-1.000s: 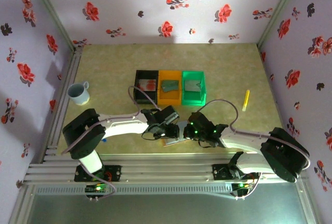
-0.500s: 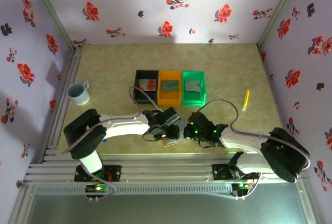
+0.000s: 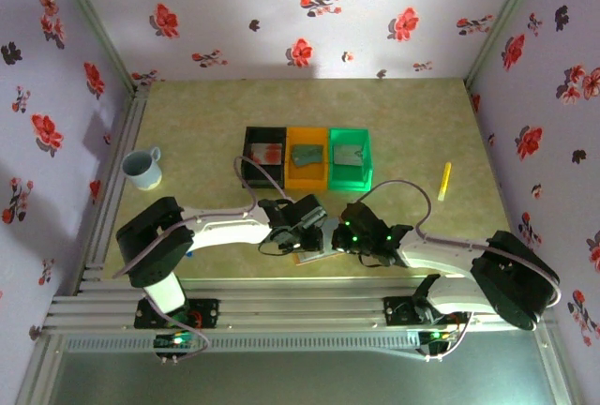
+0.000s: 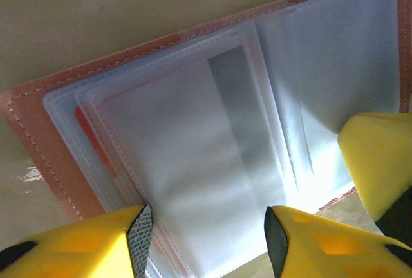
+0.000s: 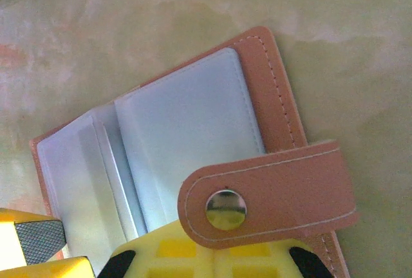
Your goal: Take the credit cards out of the card holder
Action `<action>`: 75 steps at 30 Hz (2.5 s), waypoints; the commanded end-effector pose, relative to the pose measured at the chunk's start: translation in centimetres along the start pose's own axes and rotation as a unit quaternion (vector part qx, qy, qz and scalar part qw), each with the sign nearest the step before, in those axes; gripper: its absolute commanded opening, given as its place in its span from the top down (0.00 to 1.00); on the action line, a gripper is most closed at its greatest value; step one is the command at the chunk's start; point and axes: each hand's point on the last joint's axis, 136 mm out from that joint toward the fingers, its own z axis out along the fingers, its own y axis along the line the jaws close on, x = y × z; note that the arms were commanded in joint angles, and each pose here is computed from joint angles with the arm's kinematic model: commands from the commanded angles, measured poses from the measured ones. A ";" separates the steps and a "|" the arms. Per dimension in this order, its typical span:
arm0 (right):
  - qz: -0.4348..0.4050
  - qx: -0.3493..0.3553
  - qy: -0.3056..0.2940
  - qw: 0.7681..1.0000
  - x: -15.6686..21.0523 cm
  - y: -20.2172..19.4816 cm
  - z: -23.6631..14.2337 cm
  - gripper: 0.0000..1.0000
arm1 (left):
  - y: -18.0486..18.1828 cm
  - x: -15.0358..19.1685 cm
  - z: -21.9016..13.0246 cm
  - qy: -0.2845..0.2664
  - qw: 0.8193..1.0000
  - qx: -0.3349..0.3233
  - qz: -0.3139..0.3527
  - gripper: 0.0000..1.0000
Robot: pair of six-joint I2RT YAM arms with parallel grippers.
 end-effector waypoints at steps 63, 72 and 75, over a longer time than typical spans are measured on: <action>0.034 -0.074 -0.061 0.995 -2.6 1.1 -5.1 0.95 | -4.8 -3.9 -3.0 -0.070 0.983 0.165 -0.048 0.53; 0.044 -0.077 -0.046 0.995 -3.3 2.6 -4.1 1.00 | -2.6 -2.6 -1.3 -0.053 0.987 0.137 -0.062 0.53; 0.050 -0.044 -0.058 0.996 -3.7 1.6 -4.6 1.00 | -1.8 -2.1 -0.7 -0.046 0.989 0.124 -0.068 0.53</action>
